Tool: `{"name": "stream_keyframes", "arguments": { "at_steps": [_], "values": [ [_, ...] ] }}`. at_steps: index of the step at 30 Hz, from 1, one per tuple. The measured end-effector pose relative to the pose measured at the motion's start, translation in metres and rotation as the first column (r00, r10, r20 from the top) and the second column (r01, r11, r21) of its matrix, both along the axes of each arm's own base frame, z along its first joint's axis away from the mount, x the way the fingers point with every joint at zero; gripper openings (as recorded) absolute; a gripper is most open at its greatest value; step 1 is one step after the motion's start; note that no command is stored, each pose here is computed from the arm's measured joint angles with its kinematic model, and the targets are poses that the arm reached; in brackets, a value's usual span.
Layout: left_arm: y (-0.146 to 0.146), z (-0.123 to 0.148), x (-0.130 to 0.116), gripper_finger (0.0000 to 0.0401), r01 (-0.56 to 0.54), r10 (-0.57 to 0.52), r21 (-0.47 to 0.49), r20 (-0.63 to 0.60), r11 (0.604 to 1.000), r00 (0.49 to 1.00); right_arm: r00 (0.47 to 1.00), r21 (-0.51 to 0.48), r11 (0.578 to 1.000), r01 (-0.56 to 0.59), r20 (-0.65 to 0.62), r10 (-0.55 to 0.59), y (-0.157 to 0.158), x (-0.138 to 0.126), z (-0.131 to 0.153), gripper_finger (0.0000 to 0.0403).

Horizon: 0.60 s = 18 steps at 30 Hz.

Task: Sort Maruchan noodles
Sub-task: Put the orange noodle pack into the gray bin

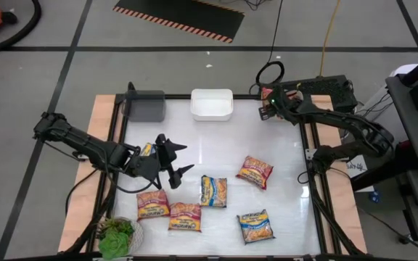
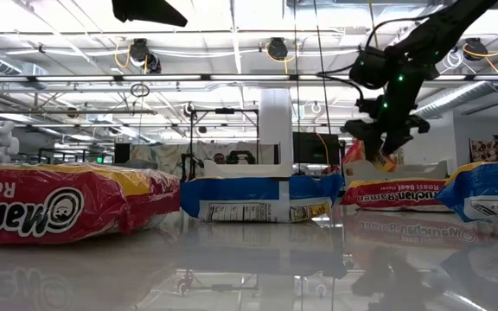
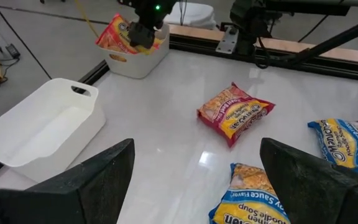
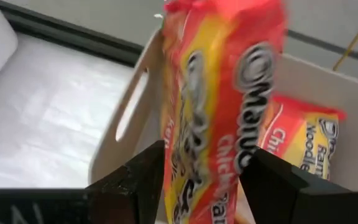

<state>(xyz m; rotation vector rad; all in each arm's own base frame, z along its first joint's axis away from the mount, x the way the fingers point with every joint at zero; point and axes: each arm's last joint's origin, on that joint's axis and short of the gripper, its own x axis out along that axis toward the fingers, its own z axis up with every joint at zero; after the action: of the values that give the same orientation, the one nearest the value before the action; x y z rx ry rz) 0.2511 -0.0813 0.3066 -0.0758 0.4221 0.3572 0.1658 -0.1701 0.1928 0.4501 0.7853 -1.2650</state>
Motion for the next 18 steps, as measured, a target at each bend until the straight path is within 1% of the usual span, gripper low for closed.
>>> {"name": "stream_keyframes", "arguments": {
  "at_steps": [2,5,7,15,18],
  "values": [
    [0.000,0.000,0.000,0.0351,0.000,0.000,0.000,0.000,1.000,1.000,0.999,-0.005,0.999,-0.034,0.011,0.034,-0.002,0.000,0.002,0.0188],
    [0.000,0.000,0.000,0.0351,0.000,0.000,0.000,0.001,1.000,1.000,0.988,0.031,0.991,-0.130,0.089,0.127,-0.006,0.001,0.003,0.0188],
    [0.000,0.000,0.000,0.0351,0.000,0.000,-0.002,0.004,1.000,1.000,0.982,0.032,0.988,-0.154,0.119,0.149,-0.008,0.002,0.004,0.0188],
    [0.000,0.000,0.000,0.0351,0.000,0.000,-0.002,0.005,1.000,1.000,0.992,-0.009,0.995,-0.103,0.068,0.103,-0.010,0.000,0.004,0.0188],
    [0.000,0.000,0.000,0.0351,0.000,0.000,-0.002,0.004,1.000,1.000,0.992,-0.029,0.995,-0.097,0.083,0.099,-0.013,0.000,0.005,0.0186]
  ]
}}
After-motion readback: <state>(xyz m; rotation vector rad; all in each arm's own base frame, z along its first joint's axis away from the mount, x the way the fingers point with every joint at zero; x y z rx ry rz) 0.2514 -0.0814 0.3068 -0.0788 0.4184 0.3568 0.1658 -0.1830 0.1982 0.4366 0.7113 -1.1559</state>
